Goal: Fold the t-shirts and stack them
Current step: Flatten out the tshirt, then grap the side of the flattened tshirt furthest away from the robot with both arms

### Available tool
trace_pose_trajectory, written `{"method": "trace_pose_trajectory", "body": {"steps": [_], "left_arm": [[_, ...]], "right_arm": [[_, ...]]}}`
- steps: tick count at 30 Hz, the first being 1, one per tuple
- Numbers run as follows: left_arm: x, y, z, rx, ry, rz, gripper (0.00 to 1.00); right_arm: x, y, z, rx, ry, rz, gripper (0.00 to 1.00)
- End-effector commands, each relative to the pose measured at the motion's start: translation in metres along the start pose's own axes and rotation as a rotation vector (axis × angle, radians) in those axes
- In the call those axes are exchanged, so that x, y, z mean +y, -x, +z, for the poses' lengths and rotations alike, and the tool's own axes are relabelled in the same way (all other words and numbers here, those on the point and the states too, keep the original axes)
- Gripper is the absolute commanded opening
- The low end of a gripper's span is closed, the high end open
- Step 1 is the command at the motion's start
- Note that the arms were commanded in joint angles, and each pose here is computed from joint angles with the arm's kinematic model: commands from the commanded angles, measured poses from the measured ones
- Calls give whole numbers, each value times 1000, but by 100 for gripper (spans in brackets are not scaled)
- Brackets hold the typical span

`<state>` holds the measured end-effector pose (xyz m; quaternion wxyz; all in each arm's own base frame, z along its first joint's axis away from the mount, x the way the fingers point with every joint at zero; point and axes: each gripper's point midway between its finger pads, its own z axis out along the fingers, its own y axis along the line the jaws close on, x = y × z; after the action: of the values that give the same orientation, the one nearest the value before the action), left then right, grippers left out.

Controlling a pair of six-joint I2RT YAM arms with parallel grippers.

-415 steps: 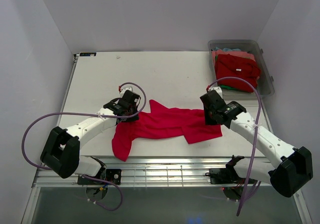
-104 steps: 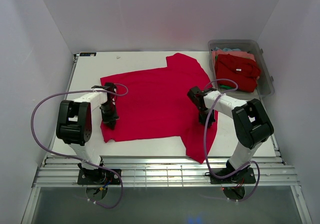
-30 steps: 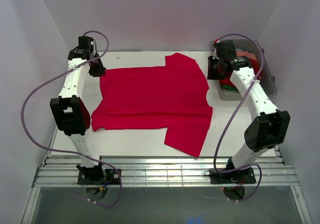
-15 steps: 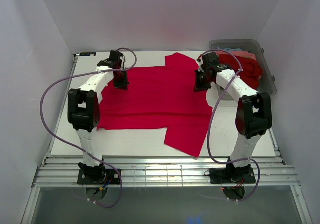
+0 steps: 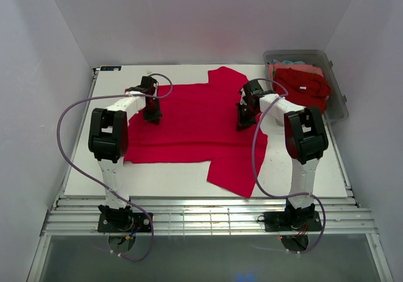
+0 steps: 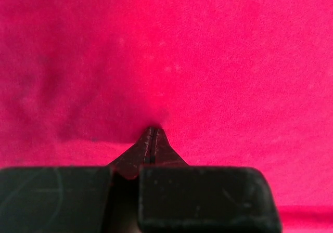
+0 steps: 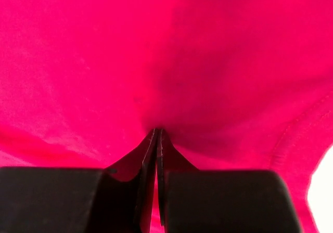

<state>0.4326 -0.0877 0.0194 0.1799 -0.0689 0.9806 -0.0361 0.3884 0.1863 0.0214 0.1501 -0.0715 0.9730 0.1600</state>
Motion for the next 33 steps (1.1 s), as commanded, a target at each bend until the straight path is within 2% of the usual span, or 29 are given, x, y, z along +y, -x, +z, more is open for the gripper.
{"method": "trace_pose_trajectory", "body": {"steps": [1,8,15,17,20,21,23,26,27,28,30,31,32,33], "left_arm": [[25,-44,7,107,107,-23,0],[39,-73,-10,130,148,-55,0],[43,-77,-16,122,158,-55,0],[41,-70,-16,105,152,-45,0],[34,-33,-30,-1,141,-43,0],[28,-9,-41,-65,126,-49,0],[25,22,-62,-159,129,-52,0],[24,74,-102,-331,156,-70,31],[26,84,-109,-366,168,-61,38],[26,100,-121,-419,172,-64,54],[35,111,-117,-424,203,-53,78],[47,121,-121,-428,215,-80,87],[54,123,-116,-411,222,-95,92],[60,122,-99,-366,209,-115,95]], "right_arm": [[5,-22,2,43,-9,-6,8],[3,-65,-18,80,-73,-5,8],[10,-77,-36,77,-68,-16,8],[13,-70,-40,55,-60,-25,8],[22,-41,-52,-9,-52,-59,9],[24,-31,-57,-30,-56,-78,13],[35,11,-77,-132,-66,-102,15],[51,68,-109,-275,-61,-156,19],[47,82,-116,-309,-90,-158,27],[51,108,-125,-360,-89,-168,31],[42,129,-130,-373,-97,-153,37],[33,136,-112,-343,-103,-140,39],[35,162,-127,-398,-63,-132,40],[30,171,-123,-400,-53,-123,41]]}}
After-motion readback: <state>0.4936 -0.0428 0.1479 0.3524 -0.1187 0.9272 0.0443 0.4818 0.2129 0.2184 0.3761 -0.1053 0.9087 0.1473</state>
